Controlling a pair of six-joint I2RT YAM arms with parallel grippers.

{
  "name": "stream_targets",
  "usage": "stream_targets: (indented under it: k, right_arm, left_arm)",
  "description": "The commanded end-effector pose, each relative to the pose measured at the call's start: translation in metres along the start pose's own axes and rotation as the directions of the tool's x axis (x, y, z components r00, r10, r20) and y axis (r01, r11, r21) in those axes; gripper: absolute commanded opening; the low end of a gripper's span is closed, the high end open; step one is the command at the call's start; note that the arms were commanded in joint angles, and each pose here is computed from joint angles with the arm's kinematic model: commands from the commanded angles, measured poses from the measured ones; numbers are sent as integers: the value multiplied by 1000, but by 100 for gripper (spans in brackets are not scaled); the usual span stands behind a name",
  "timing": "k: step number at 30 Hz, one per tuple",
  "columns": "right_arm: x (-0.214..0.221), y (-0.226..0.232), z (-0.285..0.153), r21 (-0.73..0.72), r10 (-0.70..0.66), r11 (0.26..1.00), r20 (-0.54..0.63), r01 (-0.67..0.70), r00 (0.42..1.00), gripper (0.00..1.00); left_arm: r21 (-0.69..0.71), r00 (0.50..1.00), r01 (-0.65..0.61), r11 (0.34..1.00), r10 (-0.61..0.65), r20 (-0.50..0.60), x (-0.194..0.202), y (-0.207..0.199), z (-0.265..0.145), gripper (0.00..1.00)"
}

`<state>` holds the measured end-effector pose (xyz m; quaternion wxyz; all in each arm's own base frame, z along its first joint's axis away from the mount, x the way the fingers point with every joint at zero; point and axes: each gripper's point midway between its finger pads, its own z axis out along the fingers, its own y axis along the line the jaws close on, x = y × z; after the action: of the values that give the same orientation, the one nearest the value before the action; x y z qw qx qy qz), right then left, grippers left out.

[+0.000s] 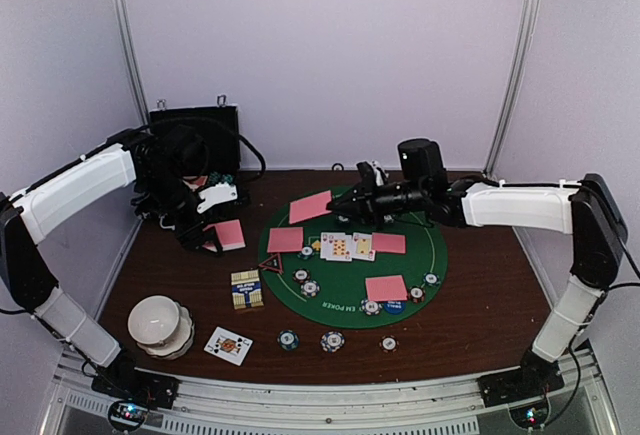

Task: Distribute texas hold em gaming equipment

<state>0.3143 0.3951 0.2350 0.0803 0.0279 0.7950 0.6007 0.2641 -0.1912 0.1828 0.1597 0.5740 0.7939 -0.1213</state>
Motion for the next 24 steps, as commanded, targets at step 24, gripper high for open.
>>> stream_targets:
  k: [24]
  right_arm:
    - [-32,-198,-123,386,98,907,198,-169,975,0]
  left_arm:
    - [-44,997,61,997,-63,-51,67,26,35,0]
